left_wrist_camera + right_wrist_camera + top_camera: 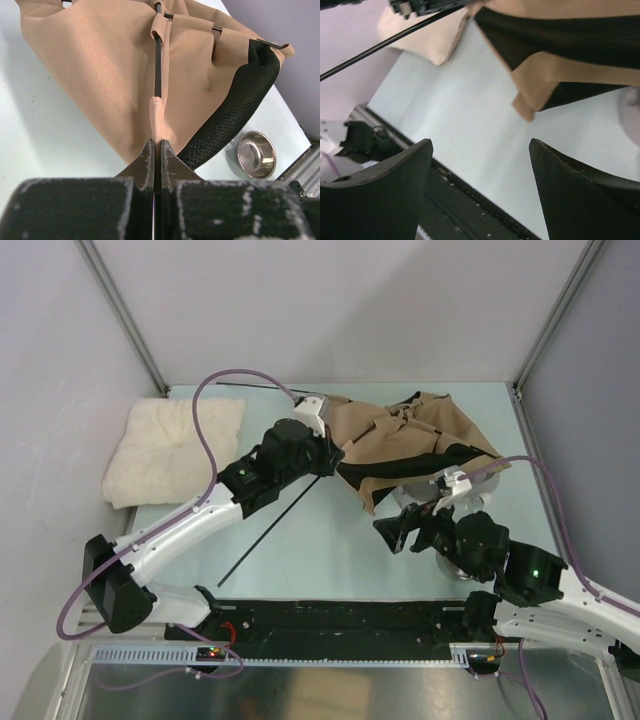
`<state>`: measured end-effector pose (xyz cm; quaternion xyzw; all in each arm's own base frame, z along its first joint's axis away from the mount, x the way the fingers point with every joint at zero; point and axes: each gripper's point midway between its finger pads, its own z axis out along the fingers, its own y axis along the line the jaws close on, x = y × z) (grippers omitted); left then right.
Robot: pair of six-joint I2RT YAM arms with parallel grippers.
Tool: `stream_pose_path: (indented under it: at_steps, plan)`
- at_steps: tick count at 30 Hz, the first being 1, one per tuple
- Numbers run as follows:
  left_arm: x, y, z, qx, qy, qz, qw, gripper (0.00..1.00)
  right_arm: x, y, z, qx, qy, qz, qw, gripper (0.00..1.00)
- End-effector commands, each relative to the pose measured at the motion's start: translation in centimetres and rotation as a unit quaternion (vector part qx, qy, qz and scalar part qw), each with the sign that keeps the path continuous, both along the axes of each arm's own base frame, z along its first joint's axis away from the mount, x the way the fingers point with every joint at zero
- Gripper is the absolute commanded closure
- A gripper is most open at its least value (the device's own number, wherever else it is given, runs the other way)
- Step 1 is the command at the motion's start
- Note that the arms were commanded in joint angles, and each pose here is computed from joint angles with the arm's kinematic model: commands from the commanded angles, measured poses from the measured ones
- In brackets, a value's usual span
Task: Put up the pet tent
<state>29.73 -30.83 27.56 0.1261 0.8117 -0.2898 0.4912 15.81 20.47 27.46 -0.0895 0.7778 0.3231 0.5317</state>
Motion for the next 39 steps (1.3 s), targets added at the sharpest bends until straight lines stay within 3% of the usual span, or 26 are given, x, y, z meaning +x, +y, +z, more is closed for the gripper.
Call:
stream_pose_path:
  at_steps: [1, 6, 10, 16, 24, 39]
  plan:
    - [0.5, -1.4, 1.5, -0.049, -0.008, 0.001, 0.999, 1.00, -2.6, 3.9, 2.2, 0.085, 0.052, 0.096, 0.990, 0.16]
    - [1.4, -2.6, 0.5, -0.061, 0.007, 0.009, 0.998, 1.00, -4.9, 7.0, 3.6, 0.197, 0.128, 0.162, 0.958, 0.16]
    - [2.5, -3.7, -0.4, -0.057, 0.003, 0.026, 0.998, 1.00, -4.8, 8.2, 5.0, 0.275, 0.177, 0.157, 0.932, 0.16]
    - [4.2, -4.9, -0.7, -0.049, -0.005, 0.052, 0.997, 1.00, -3.7, 10.4, 5.3, 0.334, 0.238, 0.122, 0.904, 0.20]
    - [5.4, -5.4, 0.5, -0.065, -0.015, 0.073, 0.995, 1.00, -2.1, 11.9, 1.1, 0.310, 0.316, -0.001, 0.897, 0.26]
    - [6.0, -6.6, 0.0, -0.073, -0.012, 0.074, 0.995, 1.00, -2.4, 15.5, 2.1, 0.325, 0.300, 0.034, 0.896, 0.34]
